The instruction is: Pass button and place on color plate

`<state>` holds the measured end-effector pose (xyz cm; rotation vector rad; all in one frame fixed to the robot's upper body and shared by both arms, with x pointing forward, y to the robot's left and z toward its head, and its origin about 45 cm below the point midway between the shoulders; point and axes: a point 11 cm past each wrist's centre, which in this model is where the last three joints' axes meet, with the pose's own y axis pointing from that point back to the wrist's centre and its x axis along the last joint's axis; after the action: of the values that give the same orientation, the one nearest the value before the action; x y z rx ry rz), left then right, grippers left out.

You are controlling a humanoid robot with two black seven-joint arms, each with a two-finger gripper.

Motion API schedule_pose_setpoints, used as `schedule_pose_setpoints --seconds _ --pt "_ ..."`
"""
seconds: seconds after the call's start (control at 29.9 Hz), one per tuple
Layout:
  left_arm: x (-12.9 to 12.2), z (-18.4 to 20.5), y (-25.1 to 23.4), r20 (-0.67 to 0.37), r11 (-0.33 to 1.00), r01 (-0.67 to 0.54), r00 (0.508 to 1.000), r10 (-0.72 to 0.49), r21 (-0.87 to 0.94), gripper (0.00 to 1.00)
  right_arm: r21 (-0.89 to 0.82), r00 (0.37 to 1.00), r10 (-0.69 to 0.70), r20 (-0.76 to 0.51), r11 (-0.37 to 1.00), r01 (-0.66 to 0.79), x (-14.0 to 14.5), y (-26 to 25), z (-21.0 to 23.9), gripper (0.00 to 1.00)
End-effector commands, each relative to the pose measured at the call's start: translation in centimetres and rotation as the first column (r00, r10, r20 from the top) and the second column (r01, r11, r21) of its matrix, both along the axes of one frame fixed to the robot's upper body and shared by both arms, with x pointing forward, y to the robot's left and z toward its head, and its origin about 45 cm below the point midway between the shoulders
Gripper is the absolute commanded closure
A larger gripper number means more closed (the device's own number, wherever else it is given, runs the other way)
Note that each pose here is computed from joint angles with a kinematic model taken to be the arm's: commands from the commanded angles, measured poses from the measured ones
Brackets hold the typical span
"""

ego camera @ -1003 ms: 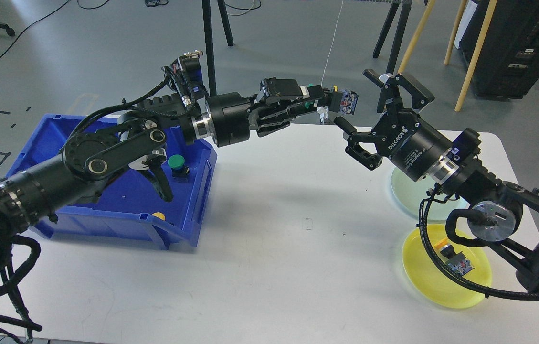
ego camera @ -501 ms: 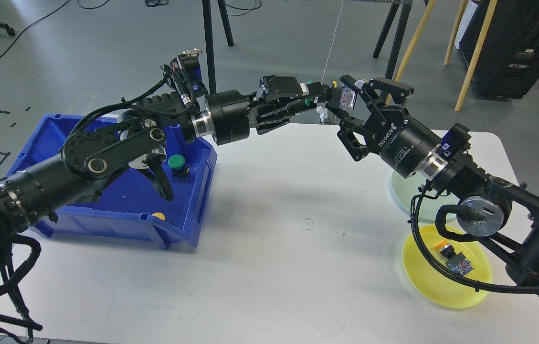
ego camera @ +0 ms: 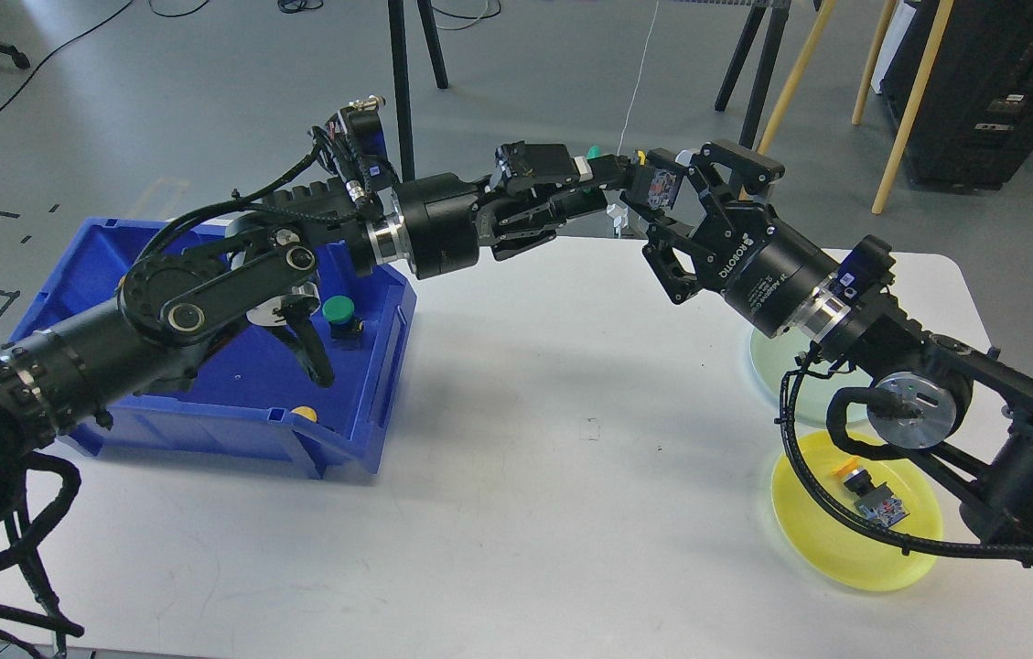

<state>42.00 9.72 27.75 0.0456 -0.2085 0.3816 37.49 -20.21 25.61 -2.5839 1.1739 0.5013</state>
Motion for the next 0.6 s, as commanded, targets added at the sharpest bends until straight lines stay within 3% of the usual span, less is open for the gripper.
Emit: schedule_pose_setpoints --seconds 0.0,0.13,0.23,0.3,0.4,0.57 --pt "0.4 0.7 0.3 0.004 0.999 -0.018 1.000 0.018 -0.029 0.01 0.019 0.997 -0.067 -0.028 0.998 0.067 0.0 -1.7 -0.6 0.99" --pt "1.0 1.7 1.1 0.011 0.997 -0.049 0.999 0.050 -0.063 0.01 0.214 0.945 -0.241 -0.219 0.933 0.288 0.3 -5.7 -1.9 0.99" --pt "1.5 2.4 1.9 -0.005 0.991 -0.079 0.997 0.079 -0.106 0.01 0.305 0.778 -0.384 -0.497 0.763 0.571 0.4 -10.2 -4.8 0.99" --pt "1.8 2.7 2.7 -0.004 0.990 -0.096 0.995 0.096 -0.106 0.01 0.214 0.627 -0.463 -0.626 0.672 0.709 0.3 -12.5 -7.4 0.99" --pt "1.8 2.6 2.9 -0.005 0.989 -0.100 0.995 0.100 -0.105 0.01 -0.003 0.416 -0.588 -0.694 0.581 0.814 -0.5 -15.7 -10.6 0.99" --pt "1.8 2.7 3.0 -0.004 0.990 -0.099 0.995 0.099 -0.104 0.01 -0.162 0.255 -0.606 -0.753 0.546 0.822 -1.8 -16.3 -14.7 0.99"
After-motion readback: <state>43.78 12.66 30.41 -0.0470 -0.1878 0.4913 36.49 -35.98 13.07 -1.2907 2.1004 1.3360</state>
